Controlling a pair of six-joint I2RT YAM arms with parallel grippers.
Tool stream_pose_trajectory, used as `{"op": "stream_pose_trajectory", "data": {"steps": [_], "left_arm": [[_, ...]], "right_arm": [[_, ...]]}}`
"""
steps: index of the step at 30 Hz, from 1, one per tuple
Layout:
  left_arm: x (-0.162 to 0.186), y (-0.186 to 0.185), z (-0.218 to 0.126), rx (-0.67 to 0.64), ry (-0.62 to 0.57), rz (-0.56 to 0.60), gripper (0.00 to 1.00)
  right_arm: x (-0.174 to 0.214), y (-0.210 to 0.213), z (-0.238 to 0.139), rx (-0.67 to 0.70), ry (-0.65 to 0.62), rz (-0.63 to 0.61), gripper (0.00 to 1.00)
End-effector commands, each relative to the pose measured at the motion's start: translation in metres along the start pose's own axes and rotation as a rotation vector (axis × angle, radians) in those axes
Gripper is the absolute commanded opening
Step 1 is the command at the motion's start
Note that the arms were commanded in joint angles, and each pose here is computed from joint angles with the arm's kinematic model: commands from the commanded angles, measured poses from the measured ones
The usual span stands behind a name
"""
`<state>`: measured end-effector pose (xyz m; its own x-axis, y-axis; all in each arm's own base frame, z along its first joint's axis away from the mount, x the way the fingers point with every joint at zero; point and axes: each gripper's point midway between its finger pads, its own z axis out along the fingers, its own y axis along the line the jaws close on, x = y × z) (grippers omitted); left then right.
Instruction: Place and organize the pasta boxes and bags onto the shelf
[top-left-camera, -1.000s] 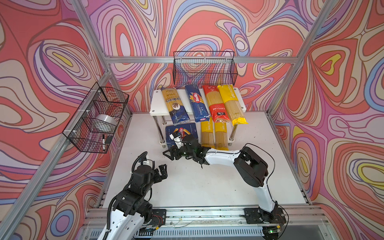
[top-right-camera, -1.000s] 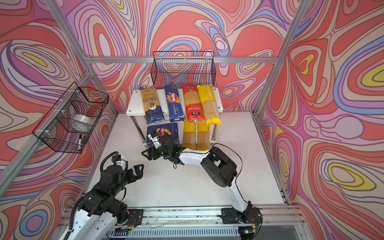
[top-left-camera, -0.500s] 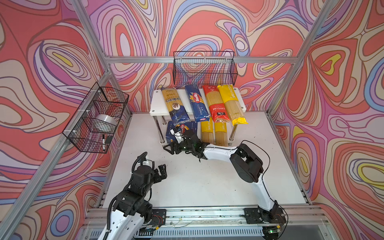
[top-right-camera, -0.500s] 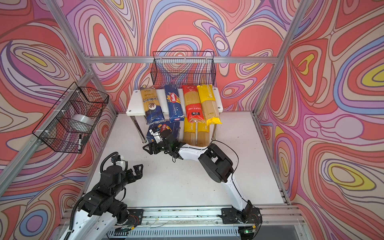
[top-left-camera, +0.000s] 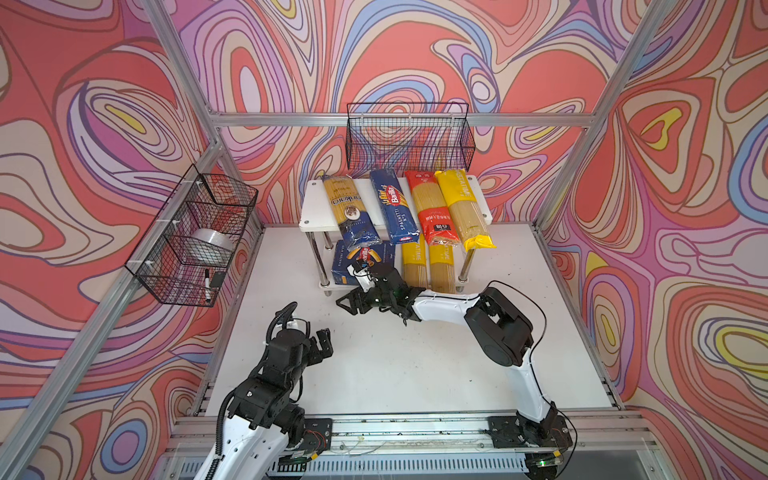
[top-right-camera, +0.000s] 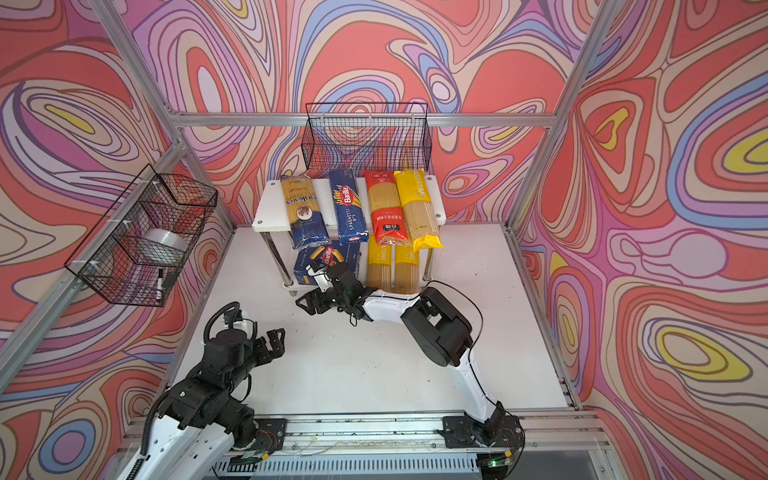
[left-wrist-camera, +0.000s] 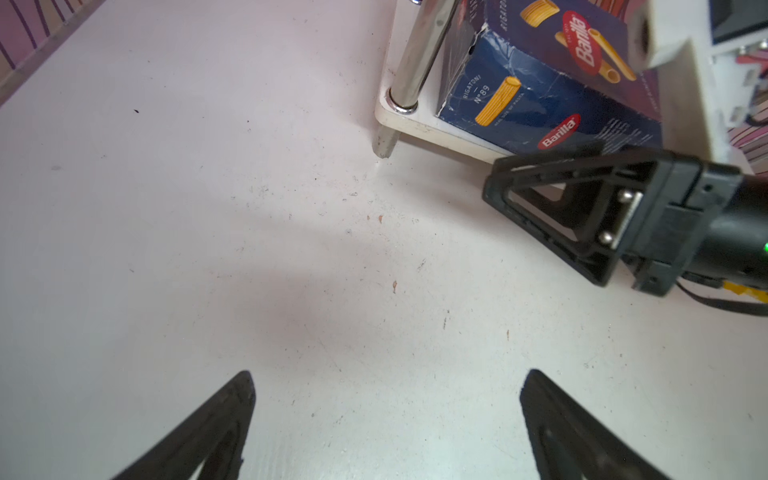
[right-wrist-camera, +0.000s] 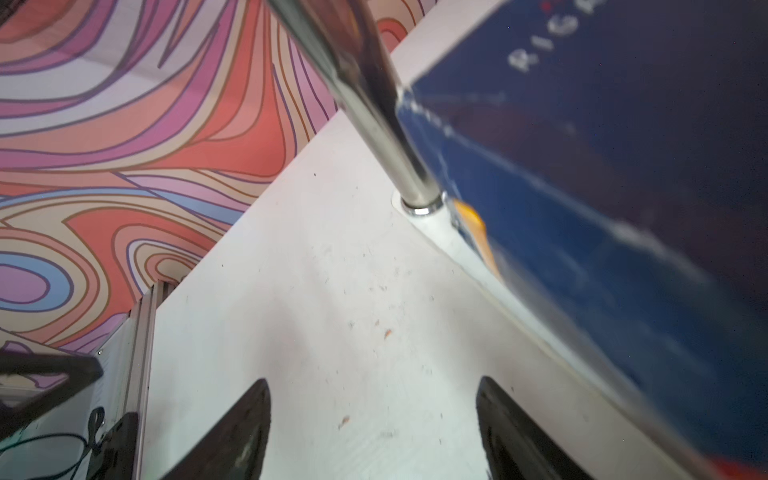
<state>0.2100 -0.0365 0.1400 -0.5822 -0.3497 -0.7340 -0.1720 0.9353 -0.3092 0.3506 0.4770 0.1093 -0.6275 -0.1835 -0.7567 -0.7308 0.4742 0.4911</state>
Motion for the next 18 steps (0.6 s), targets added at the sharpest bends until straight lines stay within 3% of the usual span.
{"op": "stream_pose_trajectory", "data": {"steps": [1,5,9,12,15,18], "left_arm": [[-0.015,0.003,0.002,-0.035,-0.059,0.044,1.0],[-0.035,0.003,0.009,-0.078,-0.144,0.113,1.0],[-0.053,0.018,0.018,-0.211,-0.21,0.135,1.0],[-0.064,0.034,0.029,-0.29,-0.213,0.126,1.0],[-0.073,0.054,0.039,-0.344,-0.211,0.095,1.0],[-0.075,0.083,0.048,-0.403,-0.264,0.015,1.0]], "right_arm": [[-0.007,0.006,-0.034,0.042,-0.03,-0.045,0.82],[0.016,-0.005,-0.097,0.19,-0.079,-0.041,0.82],[0.028,-0.04,-0.18,0.44,-0.129,-0.016,0.84],[0.028,-0.079,-0.248,0.623,-0.189,0.031,0.86],[0.023,-0.119,-0.319,0.778,-0.295,0.087,0.94],[0.022,-0.153,-0.38,0.99,-0.384,0.065,0.98]]}}
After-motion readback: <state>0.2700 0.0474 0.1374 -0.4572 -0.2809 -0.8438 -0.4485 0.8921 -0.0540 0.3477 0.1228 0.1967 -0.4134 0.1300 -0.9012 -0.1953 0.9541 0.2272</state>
